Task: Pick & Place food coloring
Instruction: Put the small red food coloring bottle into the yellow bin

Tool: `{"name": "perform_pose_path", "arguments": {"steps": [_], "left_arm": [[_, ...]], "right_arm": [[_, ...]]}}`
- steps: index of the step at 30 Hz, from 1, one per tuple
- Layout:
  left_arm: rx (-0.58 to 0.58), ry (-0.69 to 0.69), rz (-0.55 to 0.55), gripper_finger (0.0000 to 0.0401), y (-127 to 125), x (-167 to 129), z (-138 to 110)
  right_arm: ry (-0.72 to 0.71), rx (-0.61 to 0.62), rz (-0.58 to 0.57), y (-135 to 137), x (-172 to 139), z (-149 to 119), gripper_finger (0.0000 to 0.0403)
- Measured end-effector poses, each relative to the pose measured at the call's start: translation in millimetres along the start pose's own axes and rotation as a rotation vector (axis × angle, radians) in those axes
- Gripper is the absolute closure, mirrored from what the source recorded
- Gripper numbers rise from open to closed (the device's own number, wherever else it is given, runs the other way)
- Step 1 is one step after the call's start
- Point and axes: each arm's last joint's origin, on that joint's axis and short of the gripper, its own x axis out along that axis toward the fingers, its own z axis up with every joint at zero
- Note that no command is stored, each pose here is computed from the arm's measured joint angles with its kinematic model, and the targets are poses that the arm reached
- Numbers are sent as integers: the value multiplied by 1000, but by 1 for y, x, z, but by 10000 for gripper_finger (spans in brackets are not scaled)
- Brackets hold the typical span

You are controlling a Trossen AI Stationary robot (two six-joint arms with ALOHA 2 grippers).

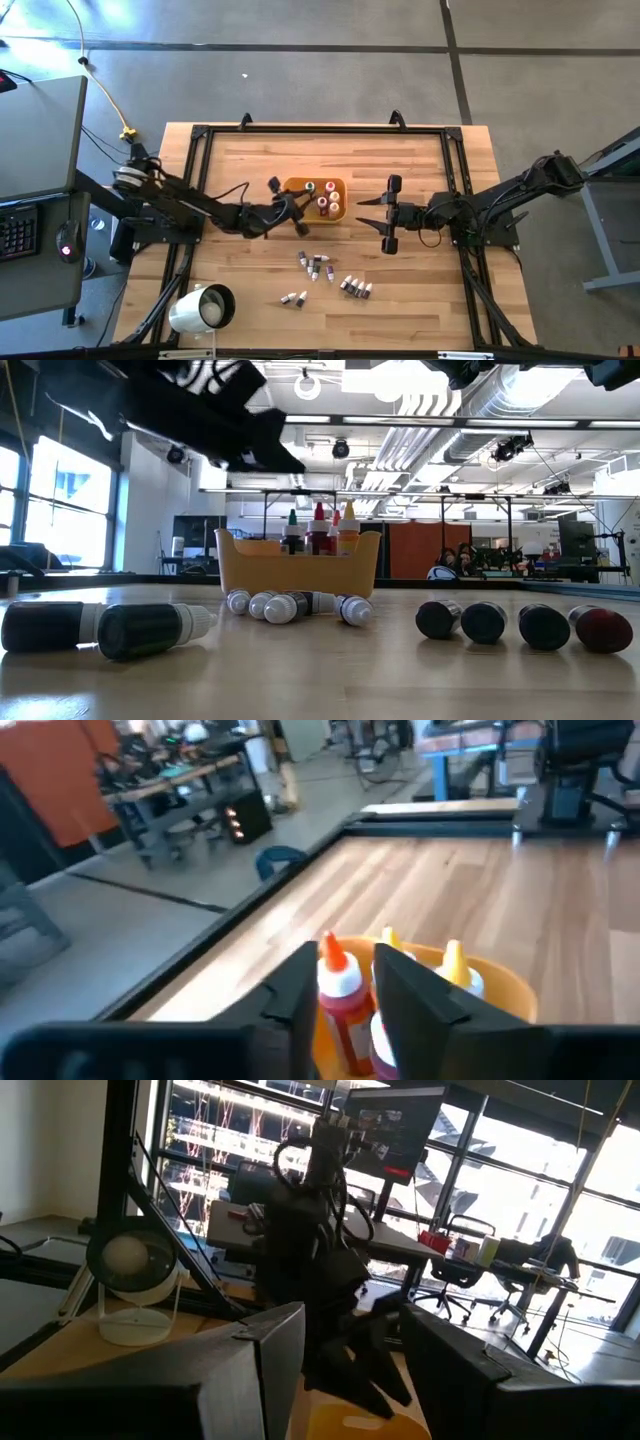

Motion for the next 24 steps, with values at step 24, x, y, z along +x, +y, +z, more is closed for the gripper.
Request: {"name": "perform_pose_path", "arguments": {"steps": [24], "left_arm": [[-181, 117, -80, 399, -7, -20, -4]], "right_arm": [[43, -9, 12, 1, 0, -4, 242]]}}
